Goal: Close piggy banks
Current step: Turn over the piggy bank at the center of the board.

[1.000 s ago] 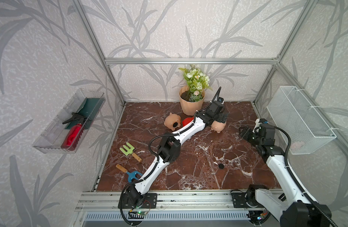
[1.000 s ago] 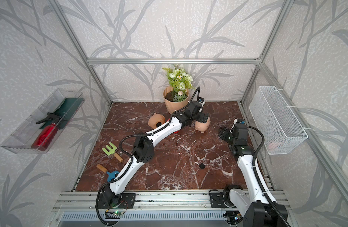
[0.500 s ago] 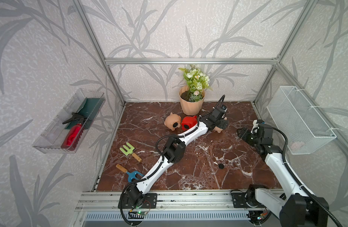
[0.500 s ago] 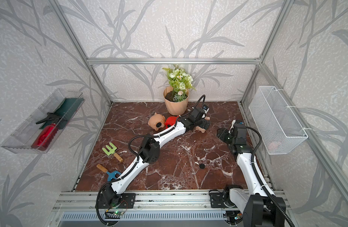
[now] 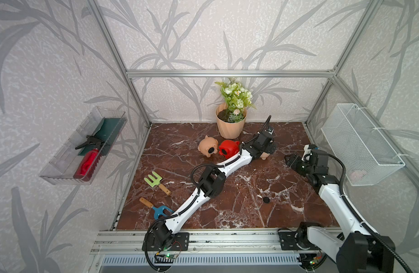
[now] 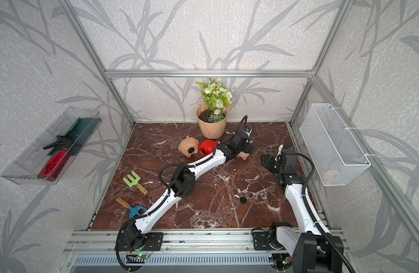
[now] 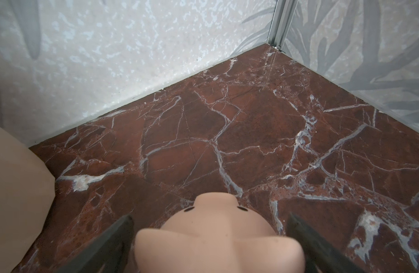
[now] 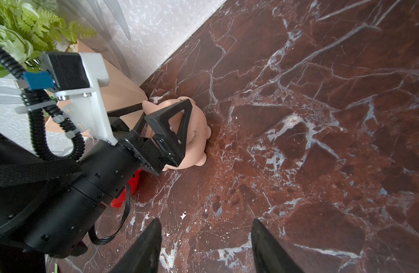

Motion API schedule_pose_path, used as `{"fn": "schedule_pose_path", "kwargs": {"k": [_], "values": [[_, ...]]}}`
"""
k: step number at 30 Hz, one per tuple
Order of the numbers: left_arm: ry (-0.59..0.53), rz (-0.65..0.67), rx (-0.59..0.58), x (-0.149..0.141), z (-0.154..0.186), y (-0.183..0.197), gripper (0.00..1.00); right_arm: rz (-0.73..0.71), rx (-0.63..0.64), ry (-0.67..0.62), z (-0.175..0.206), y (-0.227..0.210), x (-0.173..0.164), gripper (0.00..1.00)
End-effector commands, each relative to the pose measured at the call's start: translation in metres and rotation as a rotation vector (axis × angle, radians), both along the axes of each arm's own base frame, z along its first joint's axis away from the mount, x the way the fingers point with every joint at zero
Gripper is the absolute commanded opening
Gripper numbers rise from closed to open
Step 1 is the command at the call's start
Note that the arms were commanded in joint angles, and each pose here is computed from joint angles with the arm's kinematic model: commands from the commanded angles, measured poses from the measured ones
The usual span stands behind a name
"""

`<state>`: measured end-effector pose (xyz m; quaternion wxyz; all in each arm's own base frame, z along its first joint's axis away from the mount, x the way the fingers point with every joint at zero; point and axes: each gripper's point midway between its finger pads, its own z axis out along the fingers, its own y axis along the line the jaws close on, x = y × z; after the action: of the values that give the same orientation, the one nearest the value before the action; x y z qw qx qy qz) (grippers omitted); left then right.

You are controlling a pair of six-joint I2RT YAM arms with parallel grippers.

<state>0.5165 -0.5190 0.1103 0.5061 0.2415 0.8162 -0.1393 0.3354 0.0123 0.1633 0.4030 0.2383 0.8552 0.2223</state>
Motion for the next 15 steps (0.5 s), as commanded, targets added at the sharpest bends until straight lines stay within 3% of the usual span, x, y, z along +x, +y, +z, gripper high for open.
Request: {"fn": "schedule_pose_path", "kwargs": {"k": [1, 7, 15], "values": [[-0.03, 0.011, -0.032, 0.005, 0.008, -0.003, 0.93, 0.002, 0.014, -0.011, 0.001, 0.0, 0.001, 0.6], [-0.01, -0.044, -0.029, -0.003, 0.008, -0.009, 0.8, 0.005, 0.014, -0.008, 0.0, 0.0, 0.001, 0.6], [0.021, -0.06, -0.018, -0.014, 0.011, -0.002, 0.77, 0.014, 0.019, -0.004, -0.001, 0.002, 0.001, 0.59]]}}
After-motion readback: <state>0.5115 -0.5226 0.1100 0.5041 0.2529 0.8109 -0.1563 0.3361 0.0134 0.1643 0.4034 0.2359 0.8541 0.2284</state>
